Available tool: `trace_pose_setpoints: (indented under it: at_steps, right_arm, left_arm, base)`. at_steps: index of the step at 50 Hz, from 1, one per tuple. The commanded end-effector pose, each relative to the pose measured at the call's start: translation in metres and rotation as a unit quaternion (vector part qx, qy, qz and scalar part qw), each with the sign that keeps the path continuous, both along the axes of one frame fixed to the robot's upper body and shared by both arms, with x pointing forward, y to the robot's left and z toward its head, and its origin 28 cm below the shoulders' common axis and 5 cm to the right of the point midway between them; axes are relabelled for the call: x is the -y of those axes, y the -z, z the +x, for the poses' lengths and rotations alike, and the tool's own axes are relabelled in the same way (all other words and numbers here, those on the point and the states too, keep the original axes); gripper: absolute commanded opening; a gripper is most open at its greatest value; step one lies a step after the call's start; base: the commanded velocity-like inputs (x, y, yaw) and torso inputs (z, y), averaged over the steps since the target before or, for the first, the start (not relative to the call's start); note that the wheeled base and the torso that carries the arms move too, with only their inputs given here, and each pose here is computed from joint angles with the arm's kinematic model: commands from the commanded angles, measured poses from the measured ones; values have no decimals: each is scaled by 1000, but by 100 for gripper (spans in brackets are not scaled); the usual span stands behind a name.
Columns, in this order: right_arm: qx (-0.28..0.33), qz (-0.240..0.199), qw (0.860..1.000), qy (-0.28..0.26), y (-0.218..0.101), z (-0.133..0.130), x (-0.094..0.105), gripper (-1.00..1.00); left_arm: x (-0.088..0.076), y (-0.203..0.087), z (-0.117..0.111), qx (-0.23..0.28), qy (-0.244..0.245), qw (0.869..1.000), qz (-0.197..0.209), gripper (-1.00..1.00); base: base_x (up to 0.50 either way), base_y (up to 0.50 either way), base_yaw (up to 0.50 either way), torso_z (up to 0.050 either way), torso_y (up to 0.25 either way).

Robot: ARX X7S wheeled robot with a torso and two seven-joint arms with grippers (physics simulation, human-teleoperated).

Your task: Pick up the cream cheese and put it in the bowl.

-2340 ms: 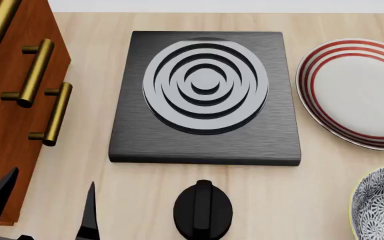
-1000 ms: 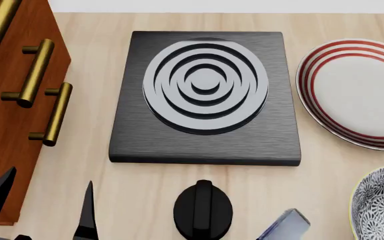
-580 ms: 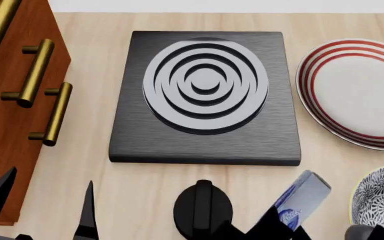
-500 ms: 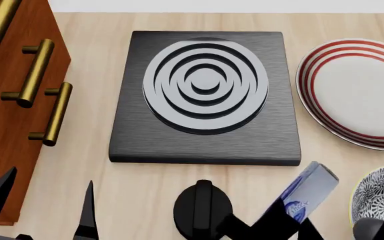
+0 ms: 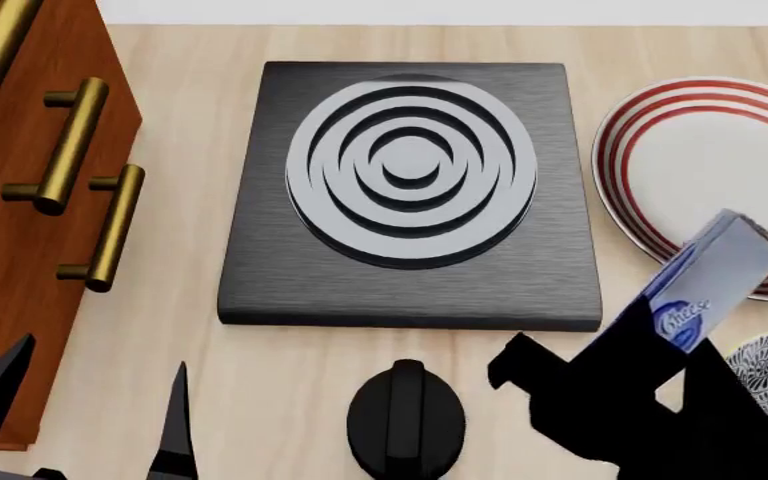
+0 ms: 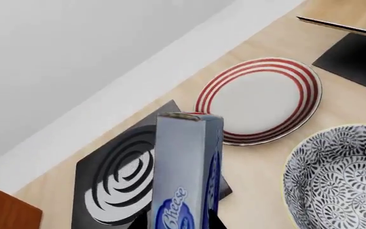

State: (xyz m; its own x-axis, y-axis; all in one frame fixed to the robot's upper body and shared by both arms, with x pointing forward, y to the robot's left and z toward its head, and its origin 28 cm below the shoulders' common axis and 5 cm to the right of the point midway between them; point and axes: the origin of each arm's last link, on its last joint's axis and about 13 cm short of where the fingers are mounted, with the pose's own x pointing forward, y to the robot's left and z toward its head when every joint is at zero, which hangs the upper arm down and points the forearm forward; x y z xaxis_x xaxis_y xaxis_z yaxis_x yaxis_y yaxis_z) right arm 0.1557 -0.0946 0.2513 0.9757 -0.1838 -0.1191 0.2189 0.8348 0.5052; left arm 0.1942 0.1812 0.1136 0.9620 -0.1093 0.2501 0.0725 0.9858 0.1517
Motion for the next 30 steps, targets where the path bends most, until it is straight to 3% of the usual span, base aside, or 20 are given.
trace_pose_setpoints:
  at_steps: [1, 30]
  right_arm:
    - [50, -28, 998, 32, -24, -4, 12, -100]
    - [81, -39, 989, 119, -43, -31, 43, -100]
  left_arm:
    - [0, 0, 0, 1, 0, 1000, -1, 100]
    - [0, 0, 0, -1, -2, 1000, 1, 100]
  base:
    - [0, 0, 0, 0, 0]
    - [0, 0, 0, 0, 0]
